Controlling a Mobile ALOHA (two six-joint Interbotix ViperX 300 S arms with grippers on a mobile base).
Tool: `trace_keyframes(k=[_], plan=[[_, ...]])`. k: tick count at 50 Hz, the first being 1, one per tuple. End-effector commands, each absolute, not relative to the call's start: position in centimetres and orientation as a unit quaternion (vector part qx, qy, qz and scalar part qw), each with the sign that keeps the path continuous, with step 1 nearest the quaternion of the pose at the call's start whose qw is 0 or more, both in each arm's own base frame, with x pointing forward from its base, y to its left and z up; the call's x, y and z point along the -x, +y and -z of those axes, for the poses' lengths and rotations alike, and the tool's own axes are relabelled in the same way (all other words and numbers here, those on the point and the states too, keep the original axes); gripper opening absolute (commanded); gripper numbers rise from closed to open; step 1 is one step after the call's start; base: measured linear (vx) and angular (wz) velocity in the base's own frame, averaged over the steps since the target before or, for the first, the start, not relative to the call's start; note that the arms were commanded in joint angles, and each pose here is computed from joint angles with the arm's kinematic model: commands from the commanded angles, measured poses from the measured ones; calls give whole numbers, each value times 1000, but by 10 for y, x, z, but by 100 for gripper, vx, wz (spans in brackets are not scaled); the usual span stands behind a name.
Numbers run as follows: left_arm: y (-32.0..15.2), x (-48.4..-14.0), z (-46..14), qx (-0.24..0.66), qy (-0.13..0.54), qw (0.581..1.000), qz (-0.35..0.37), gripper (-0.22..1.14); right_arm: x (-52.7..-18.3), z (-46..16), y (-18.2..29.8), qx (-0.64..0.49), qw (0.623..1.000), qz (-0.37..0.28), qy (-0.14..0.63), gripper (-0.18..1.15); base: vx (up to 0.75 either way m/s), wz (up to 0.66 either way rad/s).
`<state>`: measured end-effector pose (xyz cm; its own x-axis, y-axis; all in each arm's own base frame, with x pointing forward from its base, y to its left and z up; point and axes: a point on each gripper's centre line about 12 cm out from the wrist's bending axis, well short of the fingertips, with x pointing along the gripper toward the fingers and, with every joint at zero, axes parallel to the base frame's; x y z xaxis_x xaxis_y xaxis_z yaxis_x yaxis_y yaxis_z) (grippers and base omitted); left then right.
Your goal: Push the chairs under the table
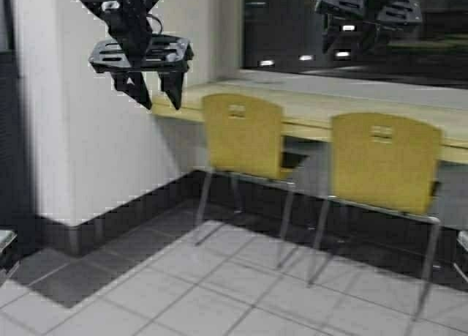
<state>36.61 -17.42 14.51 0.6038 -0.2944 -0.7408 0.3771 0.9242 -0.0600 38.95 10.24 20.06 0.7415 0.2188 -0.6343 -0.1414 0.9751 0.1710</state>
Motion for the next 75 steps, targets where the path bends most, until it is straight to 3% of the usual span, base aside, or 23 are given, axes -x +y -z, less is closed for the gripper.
trace_keyframes(k=[1,45,75], plan=[[-173,-369,-156,-46,390,900,187,87,-391,-211,105,-58,936,-101,332,86,-3,-34],[-174,-370,-155,-50,395,898,188,87,-390,-199,104,-56,929,-98,352,86,-1,-16],[-172,-366,-140,-50,414,890,183,87,-393,-182,105,-54,922,-95,371,86,6,-47]])
